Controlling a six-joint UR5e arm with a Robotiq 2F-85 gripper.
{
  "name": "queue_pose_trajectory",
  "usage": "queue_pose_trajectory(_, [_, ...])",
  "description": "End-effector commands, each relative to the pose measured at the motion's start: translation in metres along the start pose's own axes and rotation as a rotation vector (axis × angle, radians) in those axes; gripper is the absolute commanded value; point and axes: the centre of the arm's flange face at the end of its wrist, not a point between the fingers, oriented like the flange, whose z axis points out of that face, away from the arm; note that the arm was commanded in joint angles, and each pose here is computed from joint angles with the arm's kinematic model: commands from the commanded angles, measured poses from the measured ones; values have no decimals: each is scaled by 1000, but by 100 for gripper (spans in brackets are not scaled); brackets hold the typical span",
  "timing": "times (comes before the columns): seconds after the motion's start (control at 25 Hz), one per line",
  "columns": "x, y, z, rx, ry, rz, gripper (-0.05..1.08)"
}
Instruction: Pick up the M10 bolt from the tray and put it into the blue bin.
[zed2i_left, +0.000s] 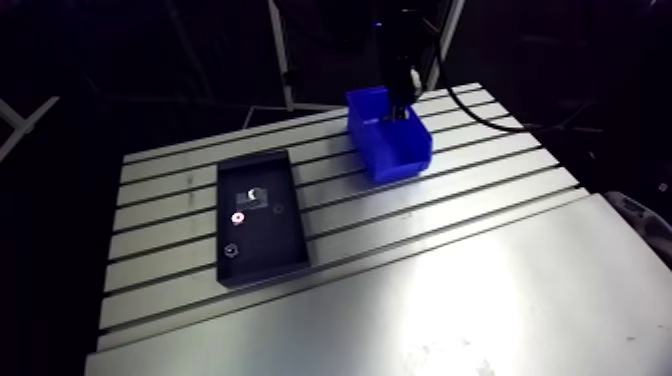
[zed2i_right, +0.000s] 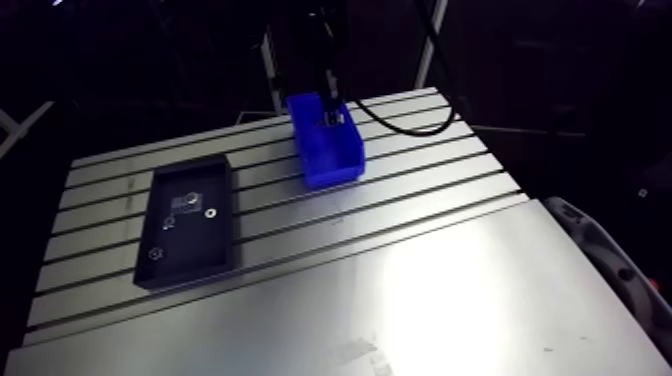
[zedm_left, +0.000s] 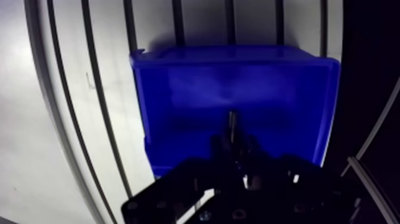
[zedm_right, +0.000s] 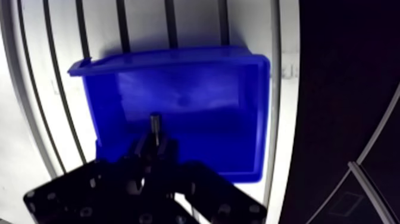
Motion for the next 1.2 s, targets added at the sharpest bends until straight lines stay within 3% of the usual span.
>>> queue_pose_trajectory(0.04, [2, 3, 14, 1, 1, -2, 103])
queue_pose_trajectory(0.52, [1, 2, 30, 24, 6, -1, 102])
queue_pose_trajectory(0.64, [3, 2, 40, 40, 10, -3, 102])
queue_pose_trajectory(1.2, [4, 2, 43, 45, 11, 0, 101])
